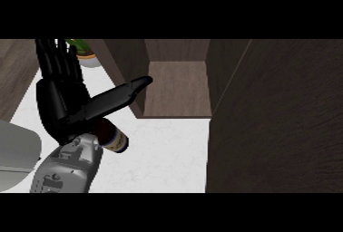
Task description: Pick up the wine, place it into the cabinet and close the cabinet
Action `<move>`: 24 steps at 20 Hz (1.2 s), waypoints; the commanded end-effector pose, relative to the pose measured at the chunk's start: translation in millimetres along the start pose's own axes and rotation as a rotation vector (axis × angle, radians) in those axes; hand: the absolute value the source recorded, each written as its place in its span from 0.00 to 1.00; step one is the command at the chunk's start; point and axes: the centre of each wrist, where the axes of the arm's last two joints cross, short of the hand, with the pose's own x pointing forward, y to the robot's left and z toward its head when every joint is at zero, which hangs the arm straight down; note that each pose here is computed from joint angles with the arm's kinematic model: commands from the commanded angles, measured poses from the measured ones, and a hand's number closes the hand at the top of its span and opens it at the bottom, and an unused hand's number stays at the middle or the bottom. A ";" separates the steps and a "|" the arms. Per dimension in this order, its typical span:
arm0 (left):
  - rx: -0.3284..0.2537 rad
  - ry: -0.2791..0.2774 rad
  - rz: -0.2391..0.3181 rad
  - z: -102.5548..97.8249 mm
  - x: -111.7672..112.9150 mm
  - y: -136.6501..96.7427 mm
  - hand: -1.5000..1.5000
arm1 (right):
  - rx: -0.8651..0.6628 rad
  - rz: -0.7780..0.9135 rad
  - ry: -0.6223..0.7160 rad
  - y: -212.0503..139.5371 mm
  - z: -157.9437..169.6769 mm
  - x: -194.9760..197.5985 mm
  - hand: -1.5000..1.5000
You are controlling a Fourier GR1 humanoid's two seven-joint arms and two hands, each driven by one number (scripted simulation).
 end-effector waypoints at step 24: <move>0.117 0.067 -0.113 48.8 -17.2 50.0 0.00 | 0.017 0.019 -0.012 7.7 -16.5 28.6 0.00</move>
